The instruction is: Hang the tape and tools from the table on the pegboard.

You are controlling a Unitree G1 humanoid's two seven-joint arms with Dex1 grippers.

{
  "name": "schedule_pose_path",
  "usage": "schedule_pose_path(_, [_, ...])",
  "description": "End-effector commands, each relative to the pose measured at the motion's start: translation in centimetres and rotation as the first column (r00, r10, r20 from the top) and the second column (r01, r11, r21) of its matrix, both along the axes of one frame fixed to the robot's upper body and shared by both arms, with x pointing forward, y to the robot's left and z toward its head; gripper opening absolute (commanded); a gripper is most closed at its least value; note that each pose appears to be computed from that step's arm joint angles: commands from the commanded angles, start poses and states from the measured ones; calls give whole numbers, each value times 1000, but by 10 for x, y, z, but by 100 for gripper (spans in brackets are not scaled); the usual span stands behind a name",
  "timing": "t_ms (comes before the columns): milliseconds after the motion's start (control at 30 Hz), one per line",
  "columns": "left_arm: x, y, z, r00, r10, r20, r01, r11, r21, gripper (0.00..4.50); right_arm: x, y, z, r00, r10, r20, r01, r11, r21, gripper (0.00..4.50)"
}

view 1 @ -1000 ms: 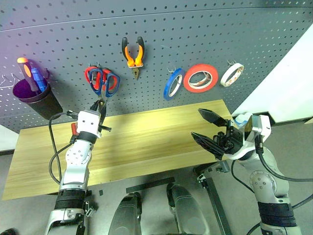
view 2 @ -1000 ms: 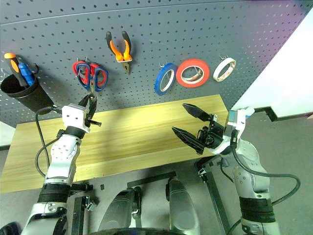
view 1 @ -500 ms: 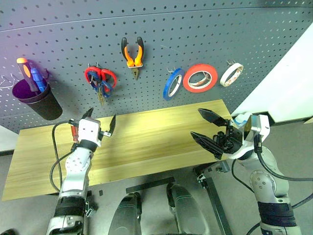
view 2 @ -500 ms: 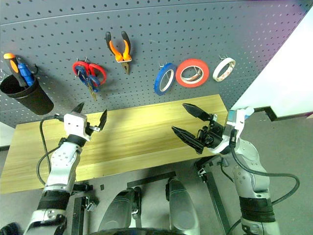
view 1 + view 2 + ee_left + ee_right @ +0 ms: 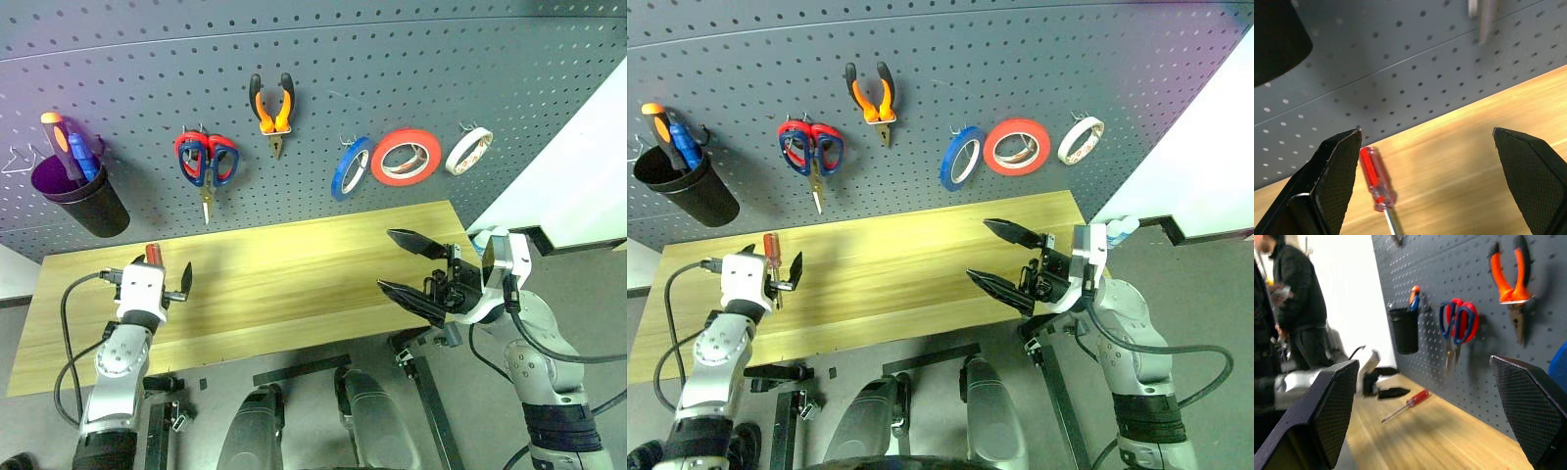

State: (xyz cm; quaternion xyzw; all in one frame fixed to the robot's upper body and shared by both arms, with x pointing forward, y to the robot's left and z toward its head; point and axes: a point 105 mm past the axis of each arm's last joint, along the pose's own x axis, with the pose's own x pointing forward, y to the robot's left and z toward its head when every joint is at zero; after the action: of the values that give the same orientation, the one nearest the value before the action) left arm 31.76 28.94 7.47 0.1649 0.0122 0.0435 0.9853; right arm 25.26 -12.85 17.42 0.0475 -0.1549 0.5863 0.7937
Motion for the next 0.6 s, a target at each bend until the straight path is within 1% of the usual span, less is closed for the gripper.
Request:
schedule_pose_path(33, [1, 18, 2, 999, 32, -9, -32, 999, -27, 446, -3, 0, 4, 999, 22, 25, -21, 999, -35, 450])
schedule_pose_path(167, [4, 29, 2, 997, 62, -43, -63, 997, -41, 446, -2, -2, 0, 999, 9, 44, -5, 996, -92, 450])
schedule_pose_path(233, [4, 34, -3, 993, 82, -83, -84, 996, -25, 446, -1, -3, 1, 1000, 2, 26, 0, 997, -79, 450])
schedule_pose_path(367, [2, 44, -13, 981, 128, -148, -140, 987, -80, 446, -4, -5, 0, 1000, -13, 6, 13, 997, -74, 450])
schedule_pose_path(467, [3, 52, -15, 974, 162, -160, -178, 980, -93, 446, -9, -6, 0, 1000, -17, -6, 17, 997, -74, 450])
schedule_pose_path(500, [4, 55, -12, 974, 170, -151, -189, 975, -120, 446, -10, -6, -1, 1000, -19, -11, 18, 997, -78, 450])
schedule_pose_path(600, [6, 59, -10, 973, 179, -149, -198, 972, -126, 446, -14, -7, -1, 999, -31, -24, 28, 996, -85, 450])
